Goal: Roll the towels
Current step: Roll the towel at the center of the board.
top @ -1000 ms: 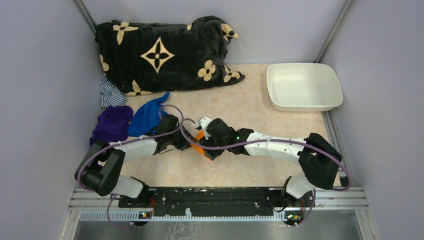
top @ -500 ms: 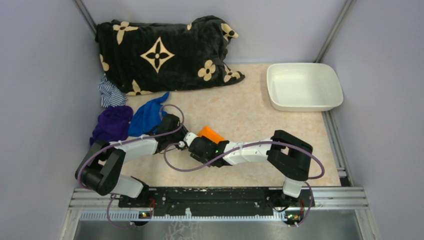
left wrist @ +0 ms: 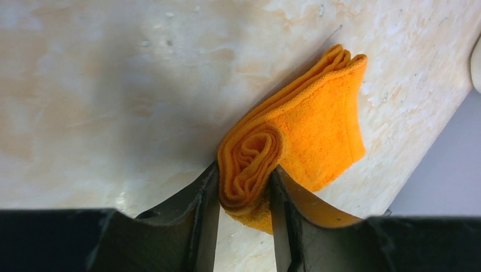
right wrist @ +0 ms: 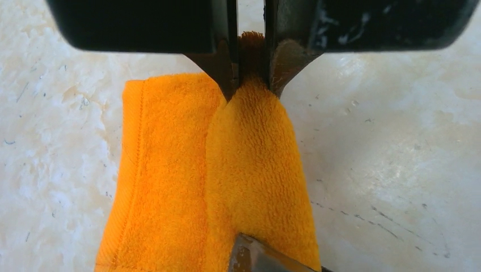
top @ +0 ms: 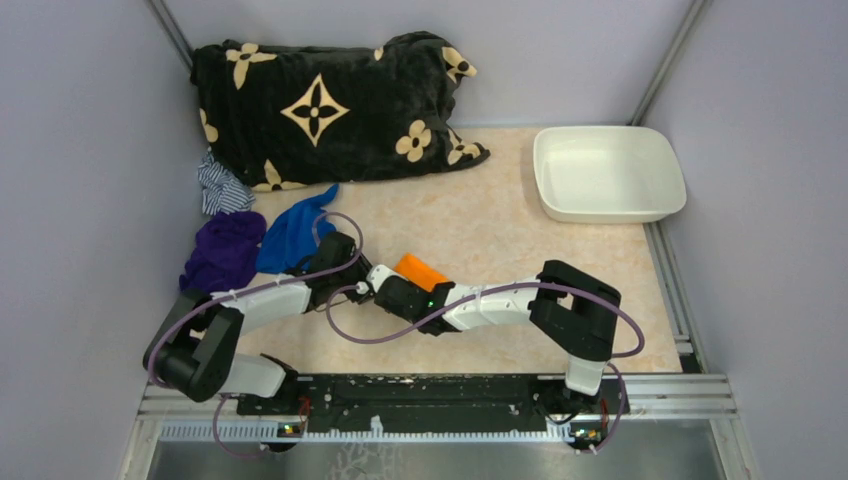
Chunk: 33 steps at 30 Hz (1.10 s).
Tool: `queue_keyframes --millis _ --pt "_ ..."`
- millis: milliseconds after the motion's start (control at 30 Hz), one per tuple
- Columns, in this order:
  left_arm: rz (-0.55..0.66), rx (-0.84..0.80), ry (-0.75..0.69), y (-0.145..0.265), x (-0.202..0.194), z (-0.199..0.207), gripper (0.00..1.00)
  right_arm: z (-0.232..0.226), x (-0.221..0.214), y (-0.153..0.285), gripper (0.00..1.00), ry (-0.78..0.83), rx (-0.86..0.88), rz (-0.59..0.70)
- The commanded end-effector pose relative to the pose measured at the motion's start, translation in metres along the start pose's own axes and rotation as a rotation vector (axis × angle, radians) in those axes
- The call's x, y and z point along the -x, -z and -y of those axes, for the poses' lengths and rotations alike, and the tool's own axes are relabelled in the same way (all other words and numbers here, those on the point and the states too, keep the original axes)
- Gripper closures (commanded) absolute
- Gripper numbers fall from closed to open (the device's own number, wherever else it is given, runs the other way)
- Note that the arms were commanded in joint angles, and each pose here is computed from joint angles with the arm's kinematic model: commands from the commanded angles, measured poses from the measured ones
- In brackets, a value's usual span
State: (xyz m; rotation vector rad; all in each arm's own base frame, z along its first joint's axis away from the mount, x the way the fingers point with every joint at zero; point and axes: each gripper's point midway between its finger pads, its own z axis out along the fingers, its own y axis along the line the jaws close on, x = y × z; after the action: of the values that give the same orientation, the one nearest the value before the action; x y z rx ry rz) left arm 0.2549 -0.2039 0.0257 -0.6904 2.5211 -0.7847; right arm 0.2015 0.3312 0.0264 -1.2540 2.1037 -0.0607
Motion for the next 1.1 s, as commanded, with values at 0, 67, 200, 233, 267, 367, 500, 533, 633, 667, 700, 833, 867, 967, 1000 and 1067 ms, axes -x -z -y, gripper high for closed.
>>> queue_keyframes --millis 0,67,200,233,267,367,500,533,633,667,700,833,867,967,1000,1067 --pt "0.041 0.152 0.043 0.009 0.001 -0.051 0.57 -0.028 -0.037 0.002 1.00 0.014 0.158 -0.102" --pt "0.053 0.133 0.055 0.013 0.004 -0.049 0.55 -0.036 -0.039 0.004 1.00 -0.020 0.239 -0.092" --pt "0.063 0.069 0.057 0.017 0.010 -0.034 0.47 -0.045 -0.042 0.010 1.00 -0.128 0.411 -0.067" --pt "0.064 0.049 0.055 0.019 0.010 -0.029 0.43 -0.047 -0.042 0.011 1.00 -0.156 0.460 -0.060" --pt "0.065 0.031 0.053 0.020 0.011 -0.025 0.40 -0.049 -0.043 0.012 1.00 -0.183 0.505 -0.056" --pt "0.085 -0.028 0.044 0.028 0.015 -0.012 0.34 -0.047 -0.045 0.009 1.00 -0.290 0.630 -0.052" --pt "0.114 -0.082 0.022 0.041 0.019 -0.002 0.29 -0.052 -0.047 0.010 1.00 -0.386 0.783 -0.088" --pt "0.113 -0.090 0.020 0.043 0.018 -0.001 0.29 -0.053 -0.046 0.010 1.00 -0.410 0.815 -0.096" --pt "0.098 -0.122 0.023 0.049 0.014 0.004 0.27 -0.056 -0.044 0.010 1.00 -0.513 0.919 -0.130" --pt "0.092 -0.138 0.023 0.050 0.012 0.006 0.26 -0.055 -0.043 0.010 1.00 -0.543 0.943 -0.141" --pt "0.086 -0.148 0.026 0.050 0.010 0.006 0.26 -0.055 -0.043 0.010 1.00 -0.568 0.964 -0.152" --pt "0.058 -0.180 0.050 0.048 0.004 0.008 0.25 -0.051 -0.044 0.005 1.00 -0.673 1.017 -0.193" --pt "0.047 -0.186 0.056 0.047 0.002 0.009 0.25 -0.050 -0.045 0.003 1.00 -0.698 1.022 -0.206" --pt "0.025 -0.173 0.072 0.043 -0.001 0.008 0.25 -0.048 -0.049 -0.001 1.00 -0.741 1.026 -0.233" --pt "0.023 -0.169 0.078 0.042 -0.002 0.007 0.25 -0.048 -0.051 -0.002 1.00 -0.752 1.029 -0.242" --pt "0.022 -0.163 0.090 0.040 -0.002 0.006 0.25 -0.049 -0.052 -0.003 1.00 -0.766 1.036 -0.256"
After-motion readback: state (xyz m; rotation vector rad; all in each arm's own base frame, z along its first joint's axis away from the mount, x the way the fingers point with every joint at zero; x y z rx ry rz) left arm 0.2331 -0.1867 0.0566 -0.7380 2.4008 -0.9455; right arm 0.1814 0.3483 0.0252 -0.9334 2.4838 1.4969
